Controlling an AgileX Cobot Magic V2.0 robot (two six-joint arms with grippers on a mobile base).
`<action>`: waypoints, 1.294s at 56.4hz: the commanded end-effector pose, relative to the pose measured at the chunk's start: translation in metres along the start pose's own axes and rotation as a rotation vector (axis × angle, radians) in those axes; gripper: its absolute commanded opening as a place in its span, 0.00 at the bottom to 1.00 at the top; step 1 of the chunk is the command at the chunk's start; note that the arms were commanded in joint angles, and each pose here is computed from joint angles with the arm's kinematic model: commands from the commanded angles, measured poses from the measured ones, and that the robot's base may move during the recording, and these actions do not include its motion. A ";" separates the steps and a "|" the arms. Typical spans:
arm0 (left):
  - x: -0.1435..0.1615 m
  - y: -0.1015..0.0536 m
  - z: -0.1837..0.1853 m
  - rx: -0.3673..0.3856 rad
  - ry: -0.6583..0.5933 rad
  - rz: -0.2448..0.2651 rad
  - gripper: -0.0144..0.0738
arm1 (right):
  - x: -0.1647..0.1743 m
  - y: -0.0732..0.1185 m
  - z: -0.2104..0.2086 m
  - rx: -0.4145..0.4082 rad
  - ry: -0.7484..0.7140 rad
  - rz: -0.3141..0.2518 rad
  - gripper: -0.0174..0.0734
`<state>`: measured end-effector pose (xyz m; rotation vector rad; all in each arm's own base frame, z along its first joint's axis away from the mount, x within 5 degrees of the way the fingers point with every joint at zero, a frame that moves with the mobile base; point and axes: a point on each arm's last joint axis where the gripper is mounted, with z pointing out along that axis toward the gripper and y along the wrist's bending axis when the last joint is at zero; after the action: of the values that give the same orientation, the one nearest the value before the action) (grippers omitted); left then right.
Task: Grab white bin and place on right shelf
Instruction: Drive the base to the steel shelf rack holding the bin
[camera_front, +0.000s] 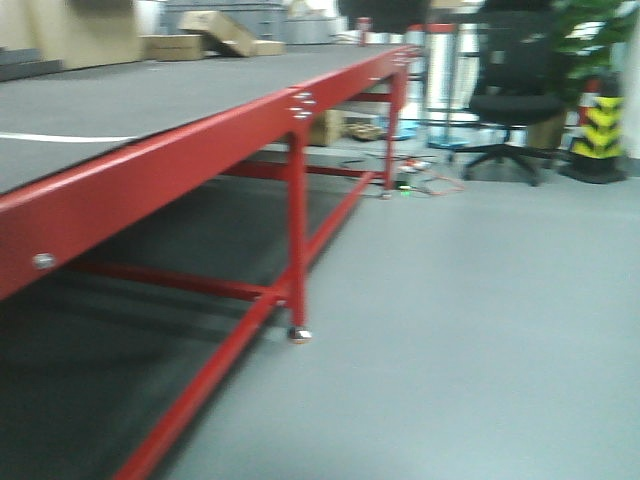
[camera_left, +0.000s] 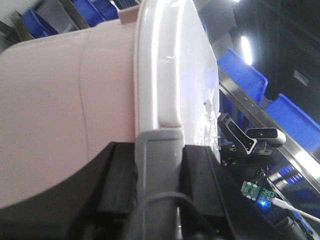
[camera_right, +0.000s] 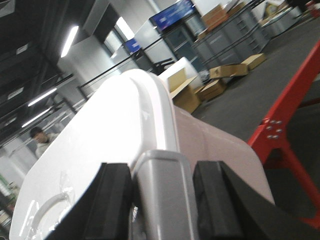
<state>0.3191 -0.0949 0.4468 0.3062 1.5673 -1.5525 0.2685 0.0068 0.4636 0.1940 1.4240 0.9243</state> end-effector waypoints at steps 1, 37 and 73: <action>0.004 -0.057 -0.002 0.279 0.073 0.089 0.03 | -0.013 0.026 -0.007 -0.118 -0.061 0.048 0.26; 0.004 -0.057 -0.002 0.279 0.073 0.089 0.03 | -0.013 0.026 -0.007 -0.118 -0.061 0.048 0.26; 0.004 -0.057 -0.002 0.279 0.073 0.089 0.03 | -0.013 0.026 -0.007 -0.118 -0.061 0.048 0.26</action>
<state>0.3184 -0.0955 0.4468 0.3148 1.5671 -1.5583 0.2688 0.0062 0.4635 0.2008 1.4235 0.9188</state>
